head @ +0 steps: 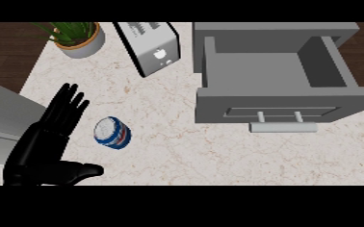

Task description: Pick up the can, place it into the drawer and close the drawer

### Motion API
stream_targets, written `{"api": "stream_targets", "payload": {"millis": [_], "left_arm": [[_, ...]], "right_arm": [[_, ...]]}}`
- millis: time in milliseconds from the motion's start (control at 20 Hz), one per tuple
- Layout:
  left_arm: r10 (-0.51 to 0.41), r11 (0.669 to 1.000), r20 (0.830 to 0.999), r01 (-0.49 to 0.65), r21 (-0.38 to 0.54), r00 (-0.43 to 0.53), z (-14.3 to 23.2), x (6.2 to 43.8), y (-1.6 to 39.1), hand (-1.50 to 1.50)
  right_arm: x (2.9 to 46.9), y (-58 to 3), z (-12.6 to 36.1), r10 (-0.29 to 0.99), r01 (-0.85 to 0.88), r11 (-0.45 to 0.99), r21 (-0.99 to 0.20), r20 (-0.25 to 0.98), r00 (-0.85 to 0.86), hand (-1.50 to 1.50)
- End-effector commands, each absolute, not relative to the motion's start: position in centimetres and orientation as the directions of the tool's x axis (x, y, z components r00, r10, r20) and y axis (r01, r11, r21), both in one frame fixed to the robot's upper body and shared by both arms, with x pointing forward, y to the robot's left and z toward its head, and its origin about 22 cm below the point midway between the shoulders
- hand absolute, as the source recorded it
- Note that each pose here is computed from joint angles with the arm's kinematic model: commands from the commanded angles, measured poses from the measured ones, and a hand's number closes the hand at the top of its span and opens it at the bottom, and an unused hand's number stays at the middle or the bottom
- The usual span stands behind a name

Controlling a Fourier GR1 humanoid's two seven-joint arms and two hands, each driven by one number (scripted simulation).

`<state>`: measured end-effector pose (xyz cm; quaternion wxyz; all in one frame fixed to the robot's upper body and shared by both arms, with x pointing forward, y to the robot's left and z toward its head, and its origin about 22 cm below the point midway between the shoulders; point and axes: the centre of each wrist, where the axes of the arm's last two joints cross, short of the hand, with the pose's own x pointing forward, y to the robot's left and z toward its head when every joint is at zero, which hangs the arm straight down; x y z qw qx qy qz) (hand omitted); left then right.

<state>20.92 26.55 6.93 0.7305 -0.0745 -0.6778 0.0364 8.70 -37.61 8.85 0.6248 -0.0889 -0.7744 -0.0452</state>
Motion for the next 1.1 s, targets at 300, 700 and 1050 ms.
{"api": "stream_targets", "payload": {"millis": [300,700,1050], "left_arm": [[0.137,0.99,0.986,-0.028,-0.135,0.1,1.3,22.3,26.0,-1.5],[0.1,0.992,0.991,-0.087,-0.092,0.094,-4.2,23.4,27.6,-1.5],[0.09,0.992,0.987,-0.098,-0.077,0.134,-7.1,19.4,30.7,-1.5]], "right_arm": [[8.2,-36.3,10.8,0.078,0.183,0.982,-0.041,0.976,-0.202,-1.5],[7.8,-38.1,10.0,0.08,0.181,0.983,-0.043,0.976,-0.202,-1.5],[7.9,-39.1,9.8,0.081,0.174,0.984,-0.045,0.976,-0.202,-1.5]]}}
